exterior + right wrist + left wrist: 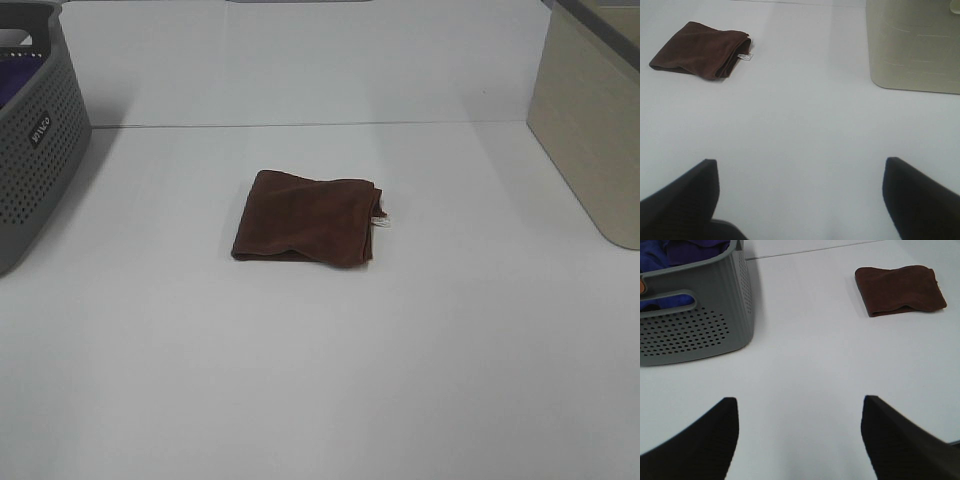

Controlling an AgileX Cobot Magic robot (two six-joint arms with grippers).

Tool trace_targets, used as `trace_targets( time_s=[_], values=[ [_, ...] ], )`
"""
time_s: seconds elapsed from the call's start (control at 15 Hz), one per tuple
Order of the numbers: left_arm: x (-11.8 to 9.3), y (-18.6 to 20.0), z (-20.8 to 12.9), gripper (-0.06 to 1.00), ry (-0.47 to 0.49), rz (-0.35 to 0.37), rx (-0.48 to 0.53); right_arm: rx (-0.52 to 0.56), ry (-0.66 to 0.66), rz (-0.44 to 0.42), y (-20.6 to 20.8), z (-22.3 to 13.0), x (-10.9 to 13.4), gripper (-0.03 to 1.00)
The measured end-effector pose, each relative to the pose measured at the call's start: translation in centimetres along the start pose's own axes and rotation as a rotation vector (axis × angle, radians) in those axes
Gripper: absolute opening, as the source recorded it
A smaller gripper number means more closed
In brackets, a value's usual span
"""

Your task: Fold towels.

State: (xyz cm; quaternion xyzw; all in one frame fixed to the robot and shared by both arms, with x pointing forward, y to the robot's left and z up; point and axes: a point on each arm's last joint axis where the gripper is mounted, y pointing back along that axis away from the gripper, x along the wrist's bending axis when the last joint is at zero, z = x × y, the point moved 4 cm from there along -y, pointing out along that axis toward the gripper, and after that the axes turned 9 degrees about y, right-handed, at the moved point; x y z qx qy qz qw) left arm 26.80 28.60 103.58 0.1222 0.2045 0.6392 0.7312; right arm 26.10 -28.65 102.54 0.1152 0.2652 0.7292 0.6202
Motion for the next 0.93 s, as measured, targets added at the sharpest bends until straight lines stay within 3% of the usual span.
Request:
trace_targets(
  time_s=[0.93],
  values=[
    [0.00, 0.00, 0.00, 0.67, 0.000, 0.000, 0.000, -0.001, -0.001, 0.002, 0.01, 0.00, 0.03, 0.84]
  ],
)
